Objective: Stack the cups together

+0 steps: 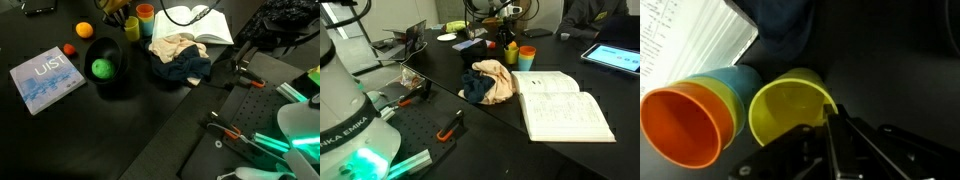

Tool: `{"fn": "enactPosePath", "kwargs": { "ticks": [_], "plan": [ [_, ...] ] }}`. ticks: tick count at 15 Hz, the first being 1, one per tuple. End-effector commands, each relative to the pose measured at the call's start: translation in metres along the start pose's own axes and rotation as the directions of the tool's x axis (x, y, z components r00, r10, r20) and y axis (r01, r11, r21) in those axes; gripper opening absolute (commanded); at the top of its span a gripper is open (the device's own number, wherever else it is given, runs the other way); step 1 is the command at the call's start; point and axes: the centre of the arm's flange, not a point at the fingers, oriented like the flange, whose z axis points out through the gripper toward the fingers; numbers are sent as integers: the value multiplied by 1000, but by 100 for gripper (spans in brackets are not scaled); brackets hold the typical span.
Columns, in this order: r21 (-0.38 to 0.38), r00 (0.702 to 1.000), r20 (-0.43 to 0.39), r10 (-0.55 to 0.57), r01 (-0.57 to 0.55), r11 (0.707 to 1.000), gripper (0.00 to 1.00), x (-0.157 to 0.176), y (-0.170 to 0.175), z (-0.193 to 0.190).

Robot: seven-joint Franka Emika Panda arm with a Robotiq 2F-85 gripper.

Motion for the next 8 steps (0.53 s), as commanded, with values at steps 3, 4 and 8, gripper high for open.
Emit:
{"fn": "enactPosePath", "kwargs": {
  "ticks": [3,4,8],
  "plan": [
    [84,995,-21,102,-100,991,4,41,19,-50],
    [70,994,-31,107,-104,992,5,48,25,-59],
    [15,987,-61,146,-146,989,5,71,58,-97]
  ]
}}
